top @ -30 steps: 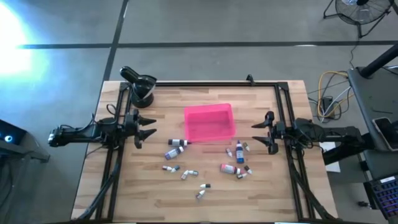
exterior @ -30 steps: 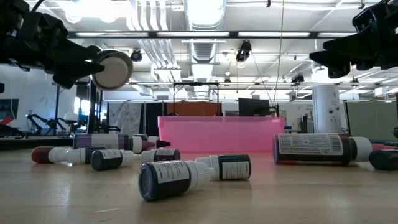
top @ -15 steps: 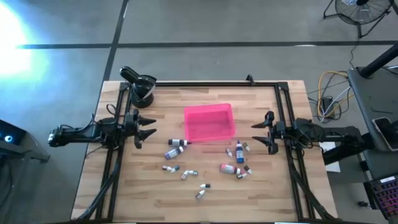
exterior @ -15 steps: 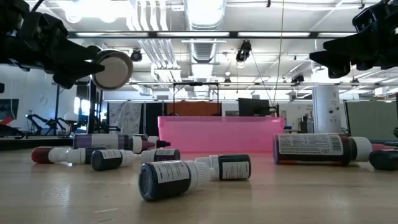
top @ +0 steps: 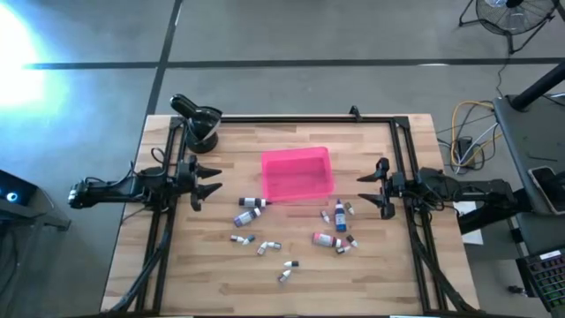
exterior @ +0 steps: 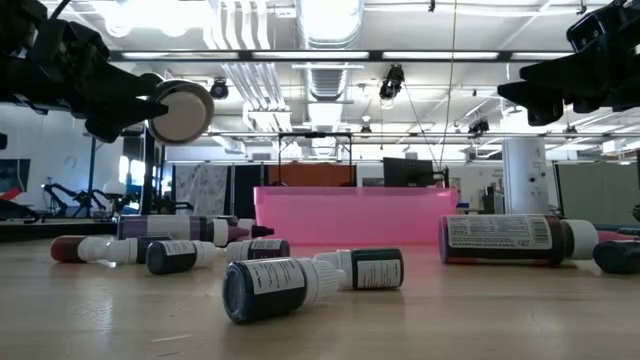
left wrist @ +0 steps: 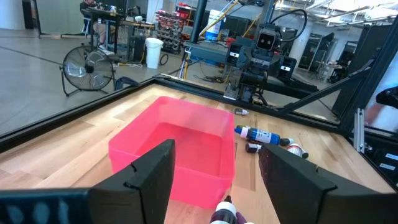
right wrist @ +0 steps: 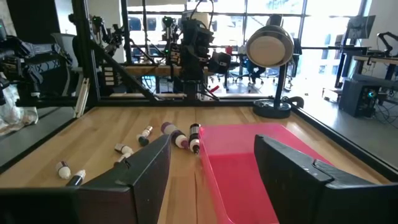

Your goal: Pick & Place food coloring

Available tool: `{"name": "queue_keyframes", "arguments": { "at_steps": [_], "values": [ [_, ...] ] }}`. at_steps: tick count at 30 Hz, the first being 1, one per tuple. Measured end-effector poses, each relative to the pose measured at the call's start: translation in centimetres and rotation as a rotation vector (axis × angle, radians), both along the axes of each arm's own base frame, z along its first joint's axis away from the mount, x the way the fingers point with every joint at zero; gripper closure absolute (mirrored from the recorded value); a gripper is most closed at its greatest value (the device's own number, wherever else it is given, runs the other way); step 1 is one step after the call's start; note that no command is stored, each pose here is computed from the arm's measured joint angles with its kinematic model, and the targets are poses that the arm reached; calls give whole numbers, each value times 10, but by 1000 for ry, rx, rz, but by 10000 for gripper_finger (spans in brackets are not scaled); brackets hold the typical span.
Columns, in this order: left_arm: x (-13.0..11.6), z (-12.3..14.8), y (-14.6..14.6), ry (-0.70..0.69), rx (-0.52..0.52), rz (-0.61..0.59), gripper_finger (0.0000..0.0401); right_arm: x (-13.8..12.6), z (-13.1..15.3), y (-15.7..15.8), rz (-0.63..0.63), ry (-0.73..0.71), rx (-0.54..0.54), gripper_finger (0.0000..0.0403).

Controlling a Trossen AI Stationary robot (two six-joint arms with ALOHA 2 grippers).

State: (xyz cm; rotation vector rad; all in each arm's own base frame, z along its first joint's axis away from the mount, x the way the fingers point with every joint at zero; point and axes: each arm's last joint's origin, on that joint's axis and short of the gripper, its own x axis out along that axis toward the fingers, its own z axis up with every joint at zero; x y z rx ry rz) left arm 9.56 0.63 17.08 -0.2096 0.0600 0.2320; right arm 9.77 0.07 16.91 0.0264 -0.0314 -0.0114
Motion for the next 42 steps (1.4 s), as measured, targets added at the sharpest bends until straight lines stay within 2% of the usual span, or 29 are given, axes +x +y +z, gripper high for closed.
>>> {"name": "queue_keyframes", "arguments": {
  "at_steps": [20,22,24,28,30,38,42],
  "values": [
    [0,0,0,0,0,0,193,0,0,0,0,0,0,179],
    [0,0,0,0,0,0,193,0,0,0,2,-1,25,179],
    [0,0,0,0,0,0,193,0,0,0,11,-3,174,179],
    [0,0,0,0,0,0,193,0,-2,0,21,9,780,179],
    [0,0,0,0,0,0,193,1,-3,0,9,15,938,179],
    [0,0,0,0,0,0,193,4,-4,-2,-45,0,1137,179],
    [0,0,0,0,0,0,193,4,0,-5,-120,-103,1161,179]
  ]
}}
